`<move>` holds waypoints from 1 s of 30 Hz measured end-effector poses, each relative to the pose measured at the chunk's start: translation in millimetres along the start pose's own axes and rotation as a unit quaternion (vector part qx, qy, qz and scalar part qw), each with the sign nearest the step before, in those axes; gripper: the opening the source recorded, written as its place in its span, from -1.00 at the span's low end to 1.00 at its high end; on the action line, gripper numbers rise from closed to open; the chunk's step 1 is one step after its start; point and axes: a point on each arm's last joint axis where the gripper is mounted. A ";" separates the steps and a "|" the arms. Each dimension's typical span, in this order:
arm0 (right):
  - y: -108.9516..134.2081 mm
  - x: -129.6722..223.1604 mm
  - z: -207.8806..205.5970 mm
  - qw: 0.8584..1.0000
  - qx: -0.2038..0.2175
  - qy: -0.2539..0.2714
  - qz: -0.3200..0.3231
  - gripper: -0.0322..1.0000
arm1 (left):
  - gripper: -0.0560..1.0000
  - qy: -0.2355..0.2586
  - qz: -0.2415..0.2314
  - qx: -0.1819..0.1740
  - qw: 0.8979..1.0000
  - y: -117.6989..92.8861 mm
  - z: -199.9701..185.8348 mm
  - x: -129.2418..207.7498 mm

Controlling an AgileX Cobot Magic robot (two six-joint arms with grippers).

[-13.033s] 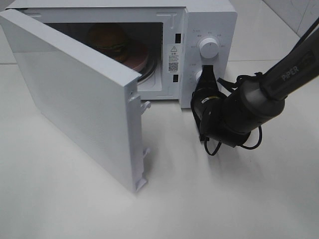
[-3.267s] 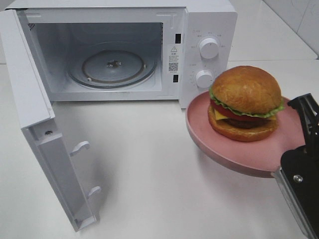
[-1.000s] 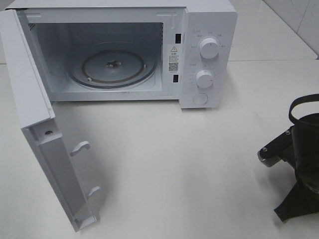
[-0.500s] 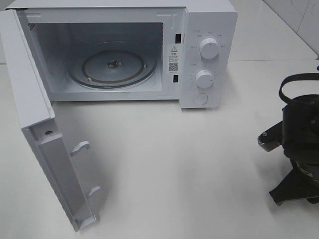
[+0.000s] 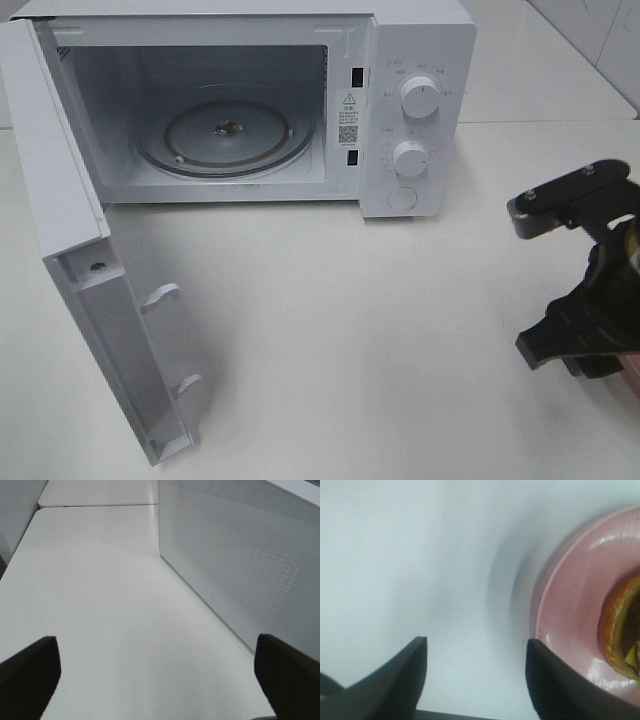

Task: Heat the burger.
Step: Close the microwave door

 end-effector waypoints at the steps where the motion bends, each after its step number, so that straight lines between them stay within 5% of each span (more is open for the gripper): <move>1: 0.0 0.0 0.0 1.000 0.000 0.000 0.000 0.21 | 0.95 0.000 0.000 0.000 1.000 0.0 0.0 0.0; 5: -5.8 19.4 -39.3 0.997 -0.037 -0.071 -0.008 0.62 | 0.95 0.000 0.000 0.000 1.000 0.0 0.0 0.0; 8: -10.2 36.2 -58.5 0.994 -0.046 -0.098 -0.010 0.74 | 0.95 0.000 0.000 0.000 1.000 0.0 0.0 0.0; 22: -24.2 108.6 -102.8 0.983 -0.054 -0.177 0.006 0.68 | 0.95 0.000 0.000 0.000 1.000 0.0 0.0 0.0; 30: -27.2 167.4 -105.4 0.962 -0.010 -0.254 0.096 0.63 | 0.95 0.000 0.000 0.000 1.000 0.0 0.0 0.0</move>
Point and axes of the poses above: a point on each arm's last joint axis where the gripper is mounted, z pointing out along that axis toward the gripper, y along the wrist's bending axis when the last joint is at zero, x = y × z, and after that the axes turned 12 degrees about -z, right-handed
